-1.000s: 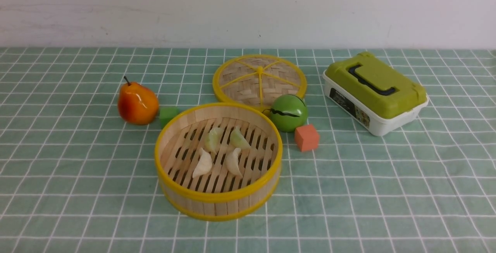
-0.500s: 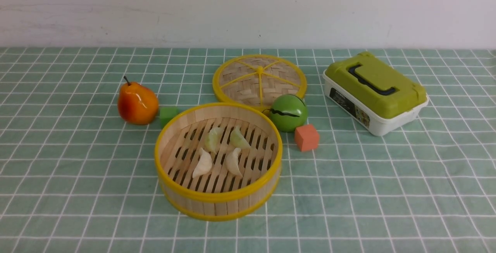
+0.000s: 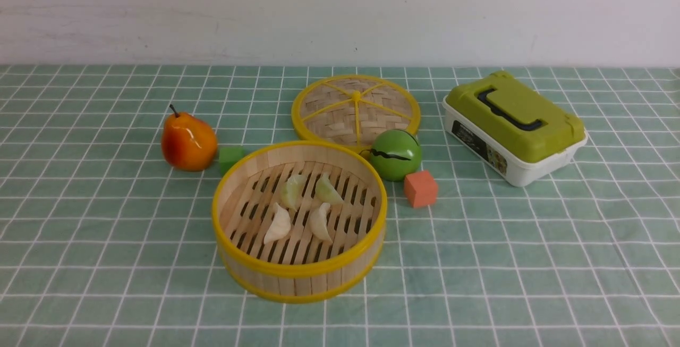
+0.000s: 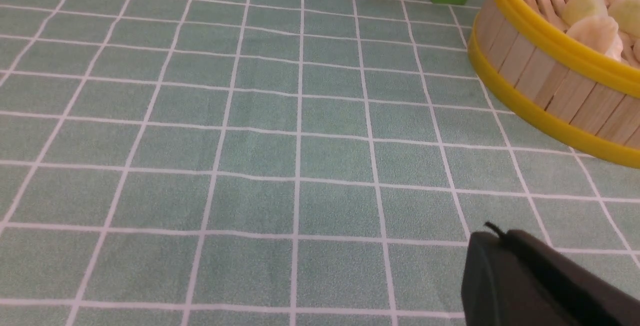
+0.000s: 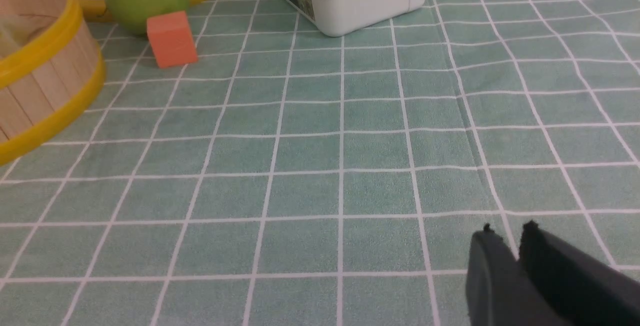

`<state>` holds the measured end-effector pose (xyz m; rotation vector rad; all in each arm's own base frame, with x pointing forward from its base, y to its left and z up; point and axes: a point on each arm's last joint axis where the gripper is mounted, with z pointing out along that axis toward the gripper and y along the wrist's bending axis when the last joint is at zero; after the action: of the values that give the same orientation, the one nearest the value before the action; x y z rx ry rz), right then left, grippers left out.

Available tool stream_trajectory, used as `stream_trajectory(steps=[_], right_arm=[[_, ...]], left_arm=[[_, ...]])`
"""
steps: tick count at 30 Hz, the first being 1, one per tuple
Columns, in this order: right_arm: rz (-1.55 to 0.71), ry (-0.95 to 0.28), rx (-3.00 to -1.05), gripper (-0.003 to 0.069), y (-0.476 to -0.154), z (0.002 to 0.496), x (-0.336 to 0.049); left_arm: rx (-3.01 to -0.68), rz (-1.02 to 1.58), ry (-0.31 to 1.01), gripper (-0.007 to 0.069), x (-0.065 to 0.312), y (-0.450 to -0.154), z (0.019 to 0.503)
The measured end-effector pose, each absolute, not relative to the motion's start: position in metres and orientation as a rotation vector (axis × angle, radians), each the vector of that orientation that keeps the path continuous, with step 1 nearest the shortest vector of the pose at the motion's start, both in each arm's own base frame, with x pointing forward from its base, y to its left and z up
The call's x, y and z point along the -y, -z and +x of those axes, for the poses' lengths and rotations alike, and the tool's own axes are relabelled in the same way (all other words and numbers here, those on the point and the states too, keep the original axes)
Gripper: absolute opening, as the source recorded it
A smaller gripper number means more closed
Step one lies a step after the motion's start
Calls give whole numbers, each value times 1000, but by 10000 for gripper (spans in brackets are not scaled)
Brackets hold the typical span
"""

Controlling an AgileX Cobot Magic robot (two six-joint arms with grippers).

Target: Put the dumplings into the steamer on the table with the blue tablecloth.

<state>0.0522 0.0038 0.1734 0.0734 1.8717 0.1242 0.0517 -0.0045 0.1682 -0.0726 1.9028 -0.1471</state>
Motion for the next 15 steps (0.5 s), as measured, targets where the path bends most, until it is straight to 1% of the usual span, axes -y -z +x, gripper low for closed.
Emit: stream_trajectory(steps=[15], right_arm=[[73,-124,-1872,97,-173,52,-4]], left_arm=[[-1903,-72,147,-12,5,-168,52]])
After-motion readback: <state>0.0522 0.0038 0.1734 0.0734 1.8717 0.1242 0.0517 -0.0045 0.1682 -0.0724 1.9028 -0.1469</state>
